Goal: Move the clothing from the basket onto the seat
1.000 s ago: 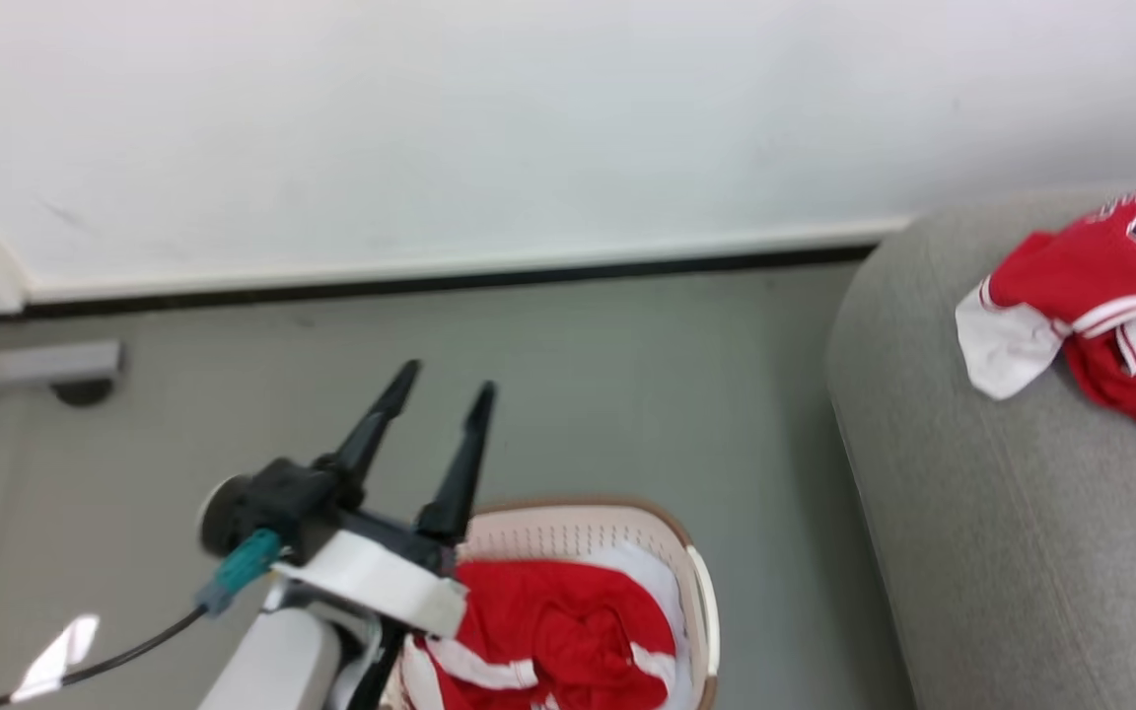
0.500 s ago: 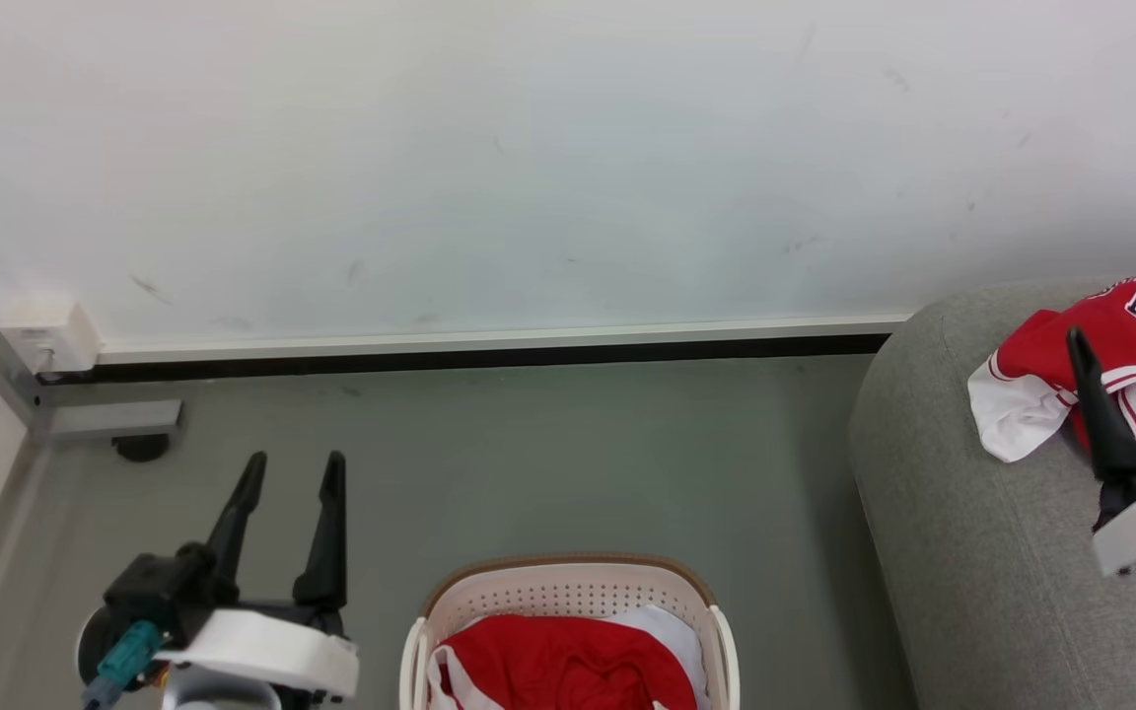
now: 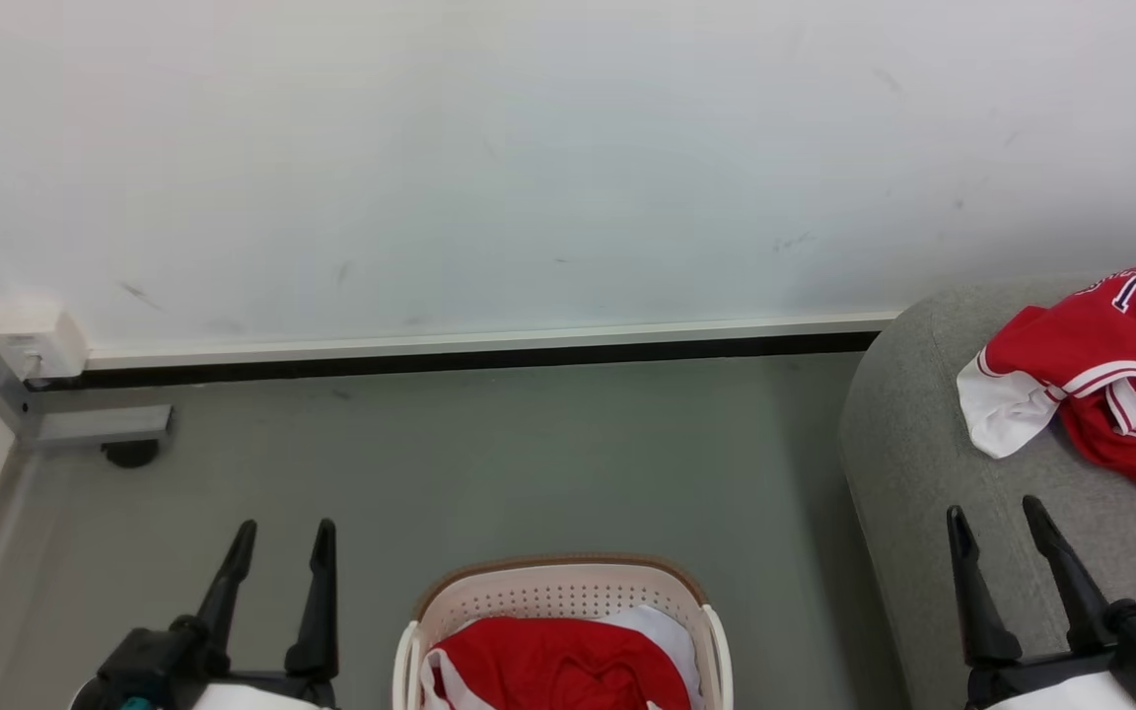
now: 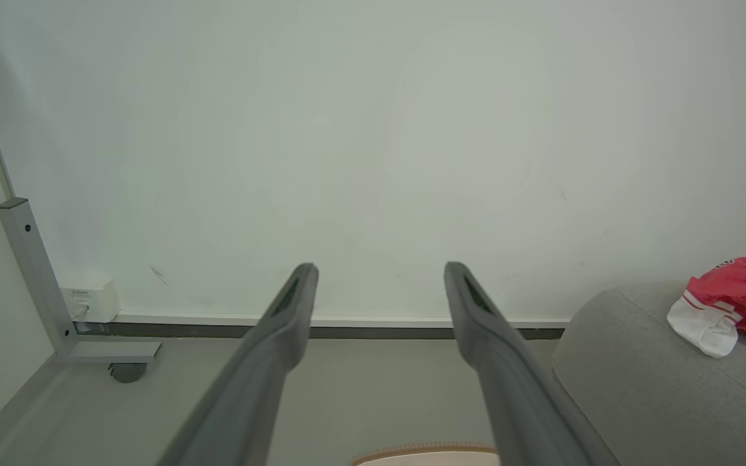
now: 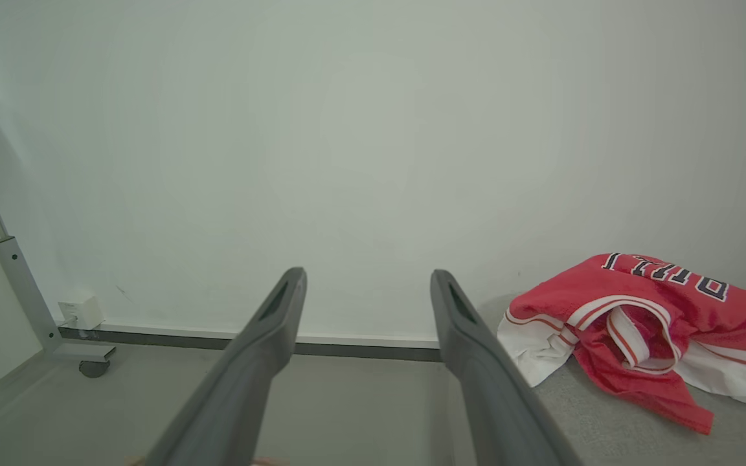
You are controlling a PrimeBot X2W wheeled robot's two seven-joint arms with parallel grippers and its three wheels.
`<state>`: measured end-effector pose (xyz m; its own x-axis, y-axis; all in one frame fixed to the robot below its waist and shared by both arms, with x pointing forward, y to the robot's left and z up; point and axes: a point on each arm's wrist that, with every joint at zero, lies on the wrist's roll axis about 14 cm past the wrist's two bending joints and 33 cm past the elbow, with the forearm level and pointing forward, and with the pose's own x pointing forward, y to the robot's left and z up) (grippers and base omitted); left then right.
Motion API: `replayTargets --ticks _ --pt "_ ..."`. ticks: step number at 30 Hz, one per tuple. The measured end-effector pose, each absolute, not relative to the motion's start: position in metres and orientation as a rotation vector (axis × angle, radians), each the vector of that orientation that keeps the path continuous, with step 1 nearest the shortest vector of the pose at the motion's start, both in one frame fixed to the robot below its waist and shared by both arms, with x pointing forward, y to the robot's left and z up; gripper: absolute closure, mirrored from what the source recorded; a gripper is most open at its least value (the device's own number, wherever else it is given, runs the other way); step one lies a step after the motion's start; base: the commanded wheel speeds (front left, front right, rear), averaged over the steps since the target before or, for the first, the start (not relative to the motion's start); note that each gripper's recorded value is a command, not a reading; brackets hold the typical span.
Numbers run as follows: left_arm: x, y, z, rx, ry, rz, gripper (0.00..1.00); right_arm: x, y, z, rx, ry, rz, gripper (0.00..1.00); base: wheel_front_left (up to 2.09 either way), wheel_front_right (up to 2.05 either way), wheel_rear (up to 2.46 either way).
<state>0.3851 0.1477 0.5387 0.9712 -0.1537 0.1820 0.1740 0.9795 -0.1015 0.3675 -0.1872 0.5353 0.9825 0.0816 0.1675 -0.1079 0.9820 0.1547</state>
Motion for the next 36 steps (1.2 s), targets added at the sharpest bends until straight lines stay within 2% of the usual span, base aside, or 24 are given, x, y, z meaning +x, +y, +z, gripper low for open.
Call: replayTargets --ticks 36 --pt "0.386 0.133 0.525 -0.121 -0.135 -0.199 0.00 0.364 -0.177 0.521 0.146 -0.118 0.109 0.00 0.00 0.00 0.00"
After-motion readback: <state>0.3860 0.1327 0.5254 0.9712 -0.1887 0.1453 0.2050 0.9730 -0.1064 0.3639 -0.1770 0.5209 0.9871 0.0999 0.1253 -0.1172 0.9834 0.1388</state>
